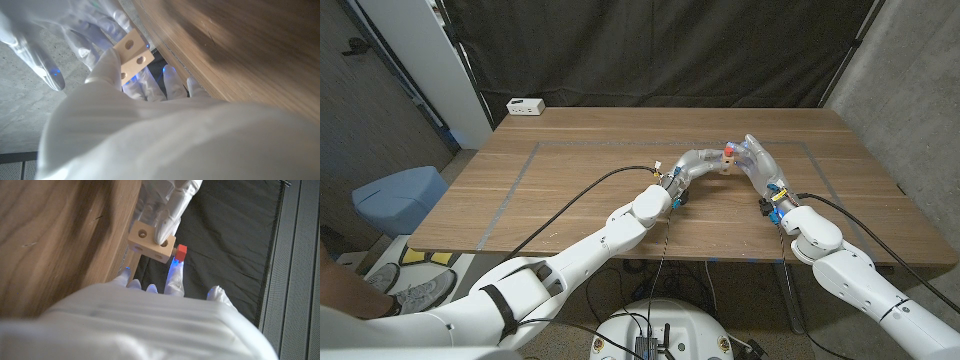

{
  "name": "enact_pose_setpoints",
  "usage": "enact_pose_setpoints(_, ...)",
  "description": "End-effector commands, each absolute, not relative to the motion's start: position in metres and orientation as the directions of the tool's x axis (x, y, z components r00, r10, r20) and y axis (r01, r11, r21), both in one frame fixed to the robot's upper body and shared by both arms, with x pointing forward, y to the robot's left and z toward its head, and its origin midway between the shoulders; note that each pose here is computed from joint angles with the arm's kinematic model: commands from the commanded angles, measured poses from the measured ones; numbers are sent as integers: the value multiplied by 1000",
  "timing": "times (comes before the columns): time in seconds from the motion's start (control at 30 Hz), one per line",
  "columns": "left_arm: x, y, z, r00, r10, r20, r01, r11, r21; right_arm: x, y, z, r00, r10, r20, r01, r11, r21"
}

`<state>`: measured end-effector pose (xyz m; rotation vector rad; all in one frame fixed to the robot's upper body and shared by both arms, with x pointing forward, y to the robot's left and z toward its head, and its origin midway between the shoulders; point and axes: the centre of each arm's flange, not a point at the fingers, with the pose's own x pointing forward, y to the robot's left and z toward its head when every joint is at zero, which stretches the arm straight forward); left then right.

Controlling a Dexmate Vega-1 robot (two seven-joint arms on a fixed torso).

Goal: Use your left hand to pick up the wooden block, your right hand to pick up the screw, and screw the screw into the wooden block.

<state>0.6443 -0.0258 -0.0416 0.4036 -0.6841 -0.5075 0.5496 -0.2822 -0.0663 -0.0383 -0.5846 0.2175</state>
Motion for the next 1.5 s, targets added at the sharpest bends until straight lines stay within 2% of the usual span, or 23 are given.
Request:
enact_pose_setpoints(0.03, 645, -24, -42, 665, -560, 493, 307, 808, 503, 549, -282, -67, 814, 200, 546, -183, 979, -86)
enact_pose_setpoints(1.5, 645, -25, -43, 664, -564, 492, 315, 807, 499, 541, -284, -76, 831, 161, 533, -154, 986, -57)
